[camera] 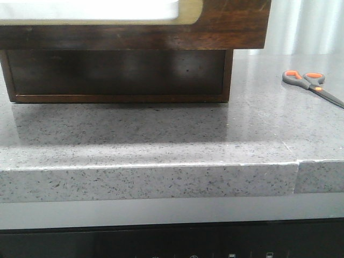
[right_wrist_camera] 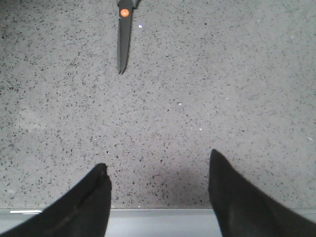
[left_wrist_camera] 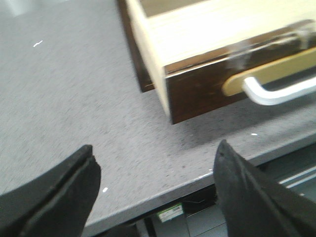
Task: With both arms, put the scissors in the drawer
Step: 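Pull the drawer open toward the robot with the left gripper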
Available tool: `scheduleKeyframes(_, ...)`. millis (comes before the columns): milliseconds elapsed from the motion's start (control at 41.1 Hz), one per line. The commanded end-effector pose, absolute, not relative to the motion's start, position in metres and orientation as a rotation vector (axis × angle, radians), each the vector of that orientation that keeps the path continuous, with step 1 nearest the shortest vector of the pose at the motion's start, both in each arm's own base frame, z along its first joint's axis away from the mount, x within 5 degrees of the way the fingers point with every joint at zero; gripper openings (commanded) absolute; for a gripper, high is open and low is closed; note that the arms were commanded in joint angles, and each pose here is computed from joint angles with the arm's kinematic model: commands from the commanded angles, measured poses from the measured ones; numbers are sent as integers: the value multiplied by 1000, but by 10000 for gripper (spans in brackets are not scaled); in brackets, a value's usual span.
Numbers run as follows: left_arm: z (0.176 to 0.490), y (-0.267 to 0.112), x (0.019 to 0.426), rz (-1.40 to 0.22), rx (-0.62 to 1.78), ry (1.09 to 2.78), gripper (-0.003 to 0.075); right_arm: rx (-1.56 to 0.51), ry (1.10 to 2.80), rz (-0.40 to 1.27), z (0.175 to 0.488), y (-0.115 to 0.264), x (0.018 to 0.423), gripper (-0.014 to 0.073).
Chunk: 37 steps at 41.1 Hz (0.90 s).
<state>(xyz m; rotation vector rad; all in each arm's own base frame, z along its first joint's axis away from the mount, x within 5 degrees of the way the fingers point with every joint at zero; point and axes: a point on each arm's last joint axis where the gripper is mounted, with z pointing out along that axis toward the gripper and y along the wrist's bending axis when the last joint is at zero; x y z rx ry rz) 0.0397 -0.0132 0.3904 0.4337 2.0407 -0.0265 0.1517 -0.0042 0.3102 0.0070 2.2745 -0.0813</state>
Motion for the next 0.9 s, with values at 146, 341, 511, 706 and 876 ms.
scheduleKeyframes(146,415,-26,40,-246,594,1787,482,-11,2184,-101,324,-5,156,460)
scheduleKeyframes(341,417,-22,43,-344,435,1814,482,-11,2184,-101,324,-5,156,460)
scheduleKeyframes(511,417,-20,44,-307,432,1805,482,-11,2184,-101,324,-5,156,460)
scheduleKeyframes(706,417,-20,44,-307,432,1805,482,-11,2184,-101,324,-5,156,460)
scheduleKeyframes(876,417,-20,44,-305,434,1809,482,-10,2184,-100,324,-5,156,460)
